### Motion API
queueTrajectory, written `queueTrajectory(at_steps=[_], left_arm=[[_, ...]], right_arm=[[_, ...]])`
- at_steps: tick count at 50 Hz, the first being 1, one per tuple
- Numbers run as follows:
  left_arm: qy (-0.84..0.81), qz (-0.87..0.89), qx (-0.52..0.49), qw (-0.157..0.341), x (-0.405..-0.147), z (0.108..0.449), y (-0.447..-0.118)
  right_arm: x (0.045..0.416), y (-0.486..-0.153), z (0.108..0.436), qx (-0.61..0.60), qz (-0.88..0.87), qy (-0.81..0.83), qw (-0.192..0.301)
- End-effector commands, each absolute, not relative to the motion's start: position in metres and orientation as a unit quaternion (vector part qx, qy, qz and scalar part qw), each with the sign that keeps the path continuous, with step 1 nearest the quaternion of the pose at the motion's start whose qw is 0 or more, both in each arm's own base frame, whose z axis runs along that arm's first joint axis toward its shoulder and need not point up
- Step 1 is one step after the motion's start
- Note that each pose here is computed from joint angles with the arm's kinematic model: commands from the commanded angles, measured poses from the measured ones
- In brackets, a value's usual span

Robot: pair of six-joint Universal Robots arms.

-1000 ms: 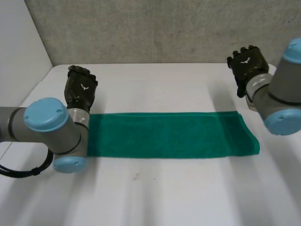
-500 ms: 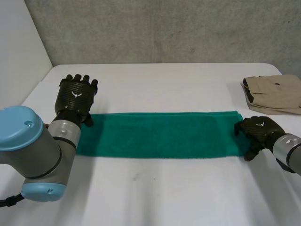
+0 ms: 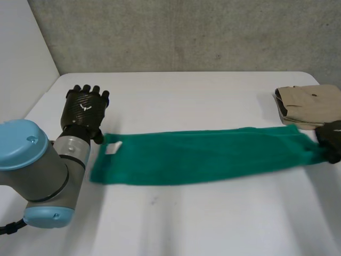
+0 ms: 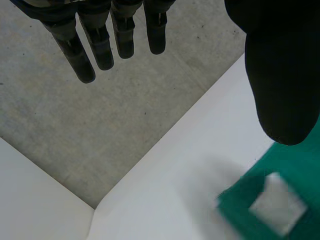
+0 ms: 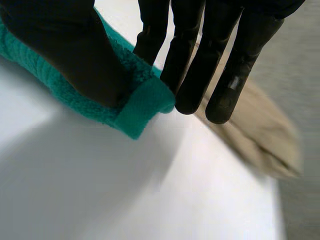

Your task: Fold the laundry.

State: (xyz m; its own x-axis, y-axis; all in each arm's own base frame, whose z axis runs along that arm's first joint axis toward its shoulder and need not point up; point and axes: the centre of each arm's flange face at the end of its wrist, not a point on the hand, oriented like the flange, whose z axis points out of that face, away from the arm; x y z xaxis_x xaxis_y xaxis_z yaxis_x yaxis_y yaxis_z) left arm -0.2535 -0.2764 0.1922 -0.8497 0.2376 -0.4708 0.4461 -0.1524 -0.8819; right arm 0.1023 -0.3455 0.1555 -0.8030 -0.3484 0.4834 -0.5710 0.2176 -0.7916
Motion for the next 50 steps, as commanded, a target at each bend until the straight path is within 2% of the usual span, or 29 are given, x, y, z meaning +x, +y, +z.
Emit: queueTrajectory(at_steps=[1, 3, 7, 8, 13, 16, 19, 20, 25, 28, 31, 35, 38, 42, 43, 46, 50], left_arm=[[0.645, -0.715, 0.261, 0.072, -0.252, 0.199, -0.274], [0.645, -0.715, 0.260, 0.072, -0.252, 0.201, -0.274], [0.643, -0.717, 0.259, 0.072, -0.252, 0.202, -0.274], [0.642, -0.719, 0.257, 0.071, -0.252, 0.204, -0.274], [0.640, -0.721, 0.256, 0.071, -0.251, 0.206, -0.273], [0.641, -0.720, 0.256, 0.072, -0.251, 0.206, -0.273], [0.641, -0.720, 0.256, 0.072, -0.251, 0.206, -0.273], [0.641, -0.720, 0.256, 0.072, -0.251, 0.206, -0.273], [0.643, -0.718, 0.257, 0.071, -0.252, 0.204, -0.272], [0.643, -0.718, 0.258, 0.070, -0.253, 0.203, -0.272], [0.644, -0.716, 0.259, 0.070, -0.253, 0.201, -0.273], [0.642, -0.718, 0.260, 0.069, -0.255, 0.202, -0.273], [0.640, -0.720, 0.261, 0.066, -0.257, 0.204, -0.272], [0.629, -0.726, 0.273, 0.049, -0.270, 0.208, -0.263], [0.626, -0.728, 0.277, 0.043, -0.275, 0.209, -0.259], [0.612, -0.734, 0.294, 0.020, -0.292, 0.213, -0.245], [0.607, -0.726, 0.322, -0.006, -0.312, 0.203, -0.230]], right_arm=[[0.055, -0.356, 0.174, 0.352, 0.513, -0.742, 0.250], [0.053, -0.359, 0.180, 0.360, 0.506, -0.731, 0.284], [0.110, -0.353, 0.201, 0.401, 0.552, -0.684, 0.260], [0.139, -0.347, 0.208, 0.420, 0.575, -0.661, 0.237], [0.221, -0.315, 0.224, 0.468, 0.638, -0.589, 0.166], [0.294, -0.267, 0.232, 0.526, 0.679, -0.505, 0.088], [0.334, -0.234, 0.220, 0.568, 0.682, -0.460, 0.032], [0.357, -0.214, 0.208, 0.595, 0.677, -0.434, -0.004], [0.400, -0.174, 0.175, 0.644, 0.650, -0.395, -0.081], [0.414, -0.164, 0.149, 0.663, 0.629, -0.392, -0.103], [0.416, -0.164, 0.139, 0.669, 0.618, -0.400, -0.106], [0.413, -0.172, 0.142, 0.652, 0.619, -0.426, -0.100], [0.403, -0.188, 0.154, 0.591, 0.625, -0.500, -0.104], [0.361, -0.230, 0.176, 0.458, 0.621, -0.625, -0.115], [0.340, -0.239, 0.181, 0.415, 0.608, -0.665, -0.127], [0.316, -0.243, 0.181, 0.377, 0.586, -0.705, -0.135], [0.288, -0.240, 0.160, 0.369, 0.543, -0.742, -0.133]])
